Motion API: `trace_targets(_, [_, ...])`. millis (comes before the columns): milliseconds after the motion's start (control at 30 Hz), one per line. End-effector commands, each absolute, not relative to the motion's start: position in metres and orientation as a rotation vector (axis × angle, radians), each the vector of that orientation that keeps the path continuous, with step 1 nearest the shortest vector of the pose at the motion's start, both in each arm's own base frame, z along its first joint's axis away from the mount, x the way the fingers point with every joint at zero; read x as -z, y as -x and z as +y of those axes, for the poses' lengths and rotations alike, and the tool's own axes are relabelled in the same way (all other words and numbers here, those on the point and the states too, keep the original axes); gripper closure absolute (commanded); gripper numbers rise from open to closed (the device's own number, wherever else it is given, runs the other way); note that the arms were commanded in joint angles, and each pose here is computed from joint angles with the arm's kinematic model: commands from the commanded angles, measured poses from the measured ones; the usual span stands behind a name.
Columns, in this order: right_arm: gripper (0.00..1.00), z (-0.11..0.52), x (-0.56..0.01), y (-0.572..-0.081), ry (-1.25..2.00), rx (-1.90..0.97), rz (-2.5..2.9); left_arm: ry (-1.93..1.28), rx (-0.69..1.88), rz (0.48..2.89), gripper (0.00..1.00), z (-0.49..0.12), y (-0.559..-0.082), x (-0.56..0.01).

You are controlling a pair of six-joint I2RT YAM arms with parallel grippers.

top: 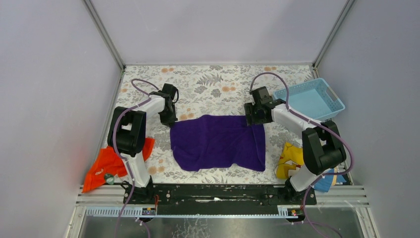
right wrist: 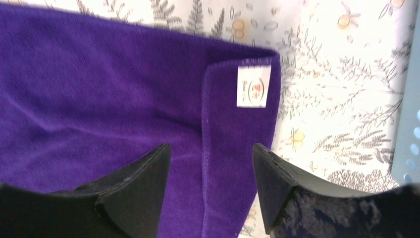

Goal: Roll the towels
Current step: Flatten out the towel at the center of the board.

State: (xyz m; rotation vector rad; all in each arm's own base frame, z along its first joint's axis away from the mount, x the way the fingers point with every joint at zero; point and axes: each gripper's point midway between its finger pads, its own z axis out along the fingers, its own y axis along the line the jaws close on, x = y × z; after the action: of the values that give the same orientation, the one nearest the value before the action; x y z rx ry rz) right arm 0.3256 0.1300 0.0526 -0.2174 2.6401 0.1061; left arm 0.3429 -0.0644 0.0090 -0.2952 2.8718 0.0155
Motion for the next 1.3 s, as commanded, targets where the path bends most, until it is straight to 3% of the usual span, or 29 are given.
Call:
trace_targets(0, [0.34, 0.138, -0.068, -0.355, 0.151, -0.044, 2.593, 0.285, -0.305, 2.904, 1.00, -0.023, -0.327, 0.006])
trace_targets(467, [0.58, 0.119, -0.047, -0.383, -0.190, 0.267, 2.576, 0.300, -0.222, 2.896, 1.00, -0.032, -0.331, 0.002])
trace_targets(1267, [0.56, 0.130, -0.035, -0.387, -0.369, 0.445, 2.535, 0.294, -0.196, 2.905, 1.00, -0.036, -0.330, 0.003])
